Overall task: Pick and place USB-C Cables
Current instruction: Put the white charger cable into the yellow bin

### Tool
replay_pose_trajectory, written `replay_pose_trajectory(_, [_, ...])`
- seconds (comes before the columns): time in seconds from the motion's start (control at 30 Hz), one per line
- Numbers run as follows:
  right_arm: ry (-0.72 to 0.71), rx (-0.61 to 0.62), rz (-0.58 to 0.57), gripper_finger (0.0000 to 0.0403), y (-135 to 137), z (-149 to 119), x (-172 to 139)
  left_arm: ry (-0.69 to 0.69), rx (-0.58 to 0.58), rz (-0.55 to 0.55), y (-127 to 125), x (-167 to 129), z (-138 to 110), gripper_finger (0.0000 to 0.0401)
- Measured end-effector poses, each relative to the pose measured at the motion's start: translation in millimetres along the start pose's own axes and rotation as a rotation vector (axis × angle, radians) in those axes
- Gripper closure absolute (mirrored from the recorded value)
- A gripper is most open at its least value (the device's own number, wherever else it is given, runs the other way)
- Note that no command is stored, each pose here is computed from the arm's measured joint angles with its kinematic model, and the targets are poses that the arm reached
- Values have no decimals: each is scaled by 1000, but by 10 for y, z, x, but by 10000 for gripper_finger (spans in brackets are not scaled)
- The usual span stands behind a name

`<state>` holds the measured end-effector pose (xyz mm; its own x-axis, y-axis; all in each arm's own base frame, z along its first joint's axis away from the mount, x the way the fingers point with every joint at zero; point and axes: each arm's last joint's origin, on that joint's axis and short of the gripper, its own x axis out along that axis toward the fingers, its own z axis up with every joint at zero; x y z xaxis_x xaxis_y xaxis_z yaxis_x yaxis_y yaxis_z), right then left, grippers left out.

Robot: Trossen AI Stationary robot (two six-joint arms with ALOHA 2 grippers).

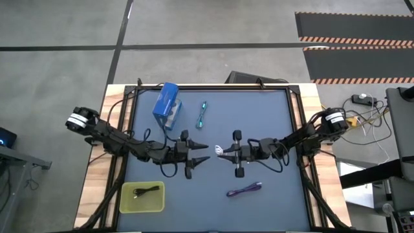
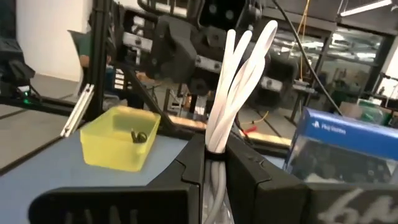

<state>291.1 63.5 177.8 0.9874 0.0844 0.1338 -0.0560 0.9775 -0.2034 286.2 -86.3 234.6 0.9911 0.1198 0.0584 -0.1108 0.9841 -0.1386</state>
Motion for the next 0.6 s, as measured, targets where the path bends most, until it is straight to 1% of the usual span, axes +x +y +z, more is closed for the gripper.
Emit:
replay_pose_trajectory(0.1, [-16,-9,4,374,0,31,39,-2,27,0,1,3,5,184])
replay_pose_trajectory(0.23, [-11,-12,11,374,11,22,91,-37,29,-25,-25,44,21,180])
replay_pose_trajectory(0.43, [-9,-31,13,374,16,11,100,-87,24,-32,-47,163,-175,180])
replay_pose_trajectory(0.6, [-20,-37,10,374,9,37,97,-169,-11,-23,-14,236,-247,180])
